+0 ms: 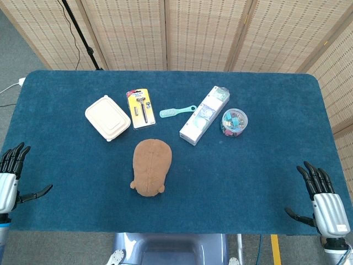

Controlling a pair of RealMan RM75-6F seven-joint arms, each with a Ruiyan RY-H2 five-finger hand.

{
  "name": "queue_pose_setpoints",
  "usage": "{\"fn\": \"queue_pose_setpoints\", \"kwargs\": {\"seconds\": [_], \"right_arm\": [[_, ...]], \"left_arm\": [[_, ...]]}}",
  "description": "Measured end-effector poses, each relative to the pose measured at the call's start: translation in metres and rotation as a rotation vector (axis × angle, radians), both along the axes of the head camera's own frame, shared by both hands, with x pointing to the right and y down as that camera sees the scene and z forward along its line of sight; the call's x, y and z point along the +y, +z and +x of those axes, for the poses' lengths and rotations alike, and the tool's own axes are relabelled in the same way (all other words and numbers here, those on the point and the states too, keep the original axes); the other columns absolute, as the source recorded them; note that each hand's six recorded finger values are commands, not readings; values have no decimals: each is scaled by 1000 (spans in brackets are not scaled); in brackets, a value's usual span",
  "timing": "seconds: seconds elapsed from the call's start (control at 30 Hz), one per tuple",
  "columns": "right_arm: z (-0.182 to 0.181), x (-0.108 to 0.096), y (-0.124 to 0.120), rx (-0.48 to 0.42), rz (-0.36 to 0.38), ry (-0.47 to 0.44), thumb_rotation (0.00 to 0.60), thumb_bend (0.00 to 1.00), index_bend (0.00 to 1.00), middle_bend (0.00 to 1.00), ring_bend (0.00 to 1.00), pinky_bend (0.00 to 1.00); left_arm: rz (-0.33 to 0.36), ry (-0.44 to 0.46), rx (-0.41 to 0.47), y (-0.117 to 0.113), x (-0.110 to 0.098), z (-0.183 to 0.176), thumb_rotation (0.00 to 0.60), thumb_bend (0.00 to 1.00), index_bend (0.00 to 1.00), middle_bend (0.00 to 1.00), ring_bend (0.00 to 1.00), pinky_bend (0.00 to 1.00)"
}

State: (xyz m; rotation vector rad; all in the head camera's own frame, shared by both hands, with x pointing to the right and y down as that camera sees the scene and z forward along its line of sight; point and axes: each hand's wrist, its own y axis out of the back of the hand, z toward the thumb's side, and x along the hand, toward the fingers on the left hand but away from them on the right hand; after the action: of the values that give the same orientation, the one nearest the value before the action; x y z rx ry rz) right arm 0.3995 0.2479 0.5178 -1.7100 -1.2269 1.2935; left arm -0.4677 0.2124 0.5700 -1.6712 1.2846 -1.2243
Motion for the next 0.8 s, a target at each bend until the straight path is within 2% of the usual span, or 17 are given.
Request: {"fn": "queue_pose_setpoints", "kwargs": {"seconds": [0.53,0.7,0.8], "right_arm": [[1,0,-2,-12,-3,7,600,0,0,0,0,0],[3,-1,-3,-15,1,14,600,0,0,0,0,0],[4,-1,-4,-17,1,17,600,0,0,0,0,0]], "left_arm": [[-42,2,-20,4,1,-2,173,0,0,0,0,0],[-63,39,-3,6,-2,11,171,0,0,0,0,0],[-55,92,19,3,-9,27,173,0,0,0,0,0]]}}
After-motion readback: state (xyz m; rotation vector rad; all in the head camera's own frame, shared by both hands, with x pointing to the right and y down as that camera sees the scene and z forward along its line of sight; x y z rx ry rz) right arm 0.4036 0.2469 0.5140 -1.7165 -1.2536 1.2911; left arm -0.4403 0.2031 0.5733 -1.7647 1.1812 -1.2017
